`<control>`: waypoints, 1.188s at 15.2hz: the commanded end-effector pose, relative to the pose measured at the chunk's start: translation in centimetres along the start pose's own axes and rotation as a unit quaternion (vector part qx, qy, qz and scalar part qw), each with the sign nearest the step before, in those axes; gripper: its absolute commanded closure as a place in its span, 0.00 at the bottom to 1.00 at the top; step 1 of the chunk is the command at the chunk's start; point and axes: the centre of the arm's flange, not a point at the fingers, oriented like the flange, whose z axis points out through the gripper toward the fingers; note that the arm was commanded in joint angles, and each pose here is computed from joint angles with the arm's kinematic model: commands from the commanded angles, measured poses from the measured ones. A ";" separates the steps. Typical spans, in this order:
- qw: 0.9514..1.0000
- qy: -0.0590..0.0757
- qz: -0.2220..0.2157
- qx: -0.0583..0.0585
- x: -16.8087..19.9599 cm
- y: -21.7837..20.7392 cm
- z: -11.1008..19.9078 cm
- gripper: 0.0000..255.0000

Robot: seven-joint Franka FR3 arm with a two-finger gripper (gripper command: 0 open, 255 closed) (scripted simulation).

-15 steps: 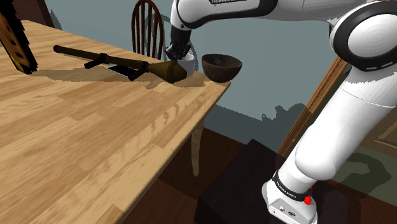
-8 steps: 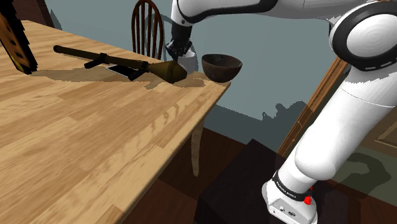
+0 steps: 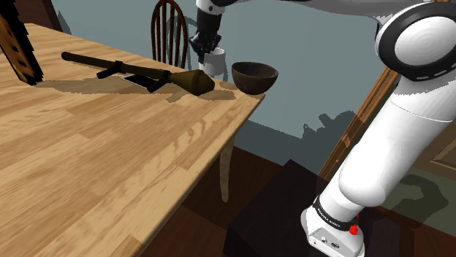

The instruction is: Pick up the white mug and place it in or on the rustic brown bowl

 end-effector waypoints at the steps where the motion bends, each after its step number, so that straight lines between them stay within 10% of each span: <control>1: 1.000 0.000 0.000 0.000 0.3 0.2 -1.1 1.00; 18: 1.000 0.000 0.000 0.000 2.4 0.9 -9.8 1.00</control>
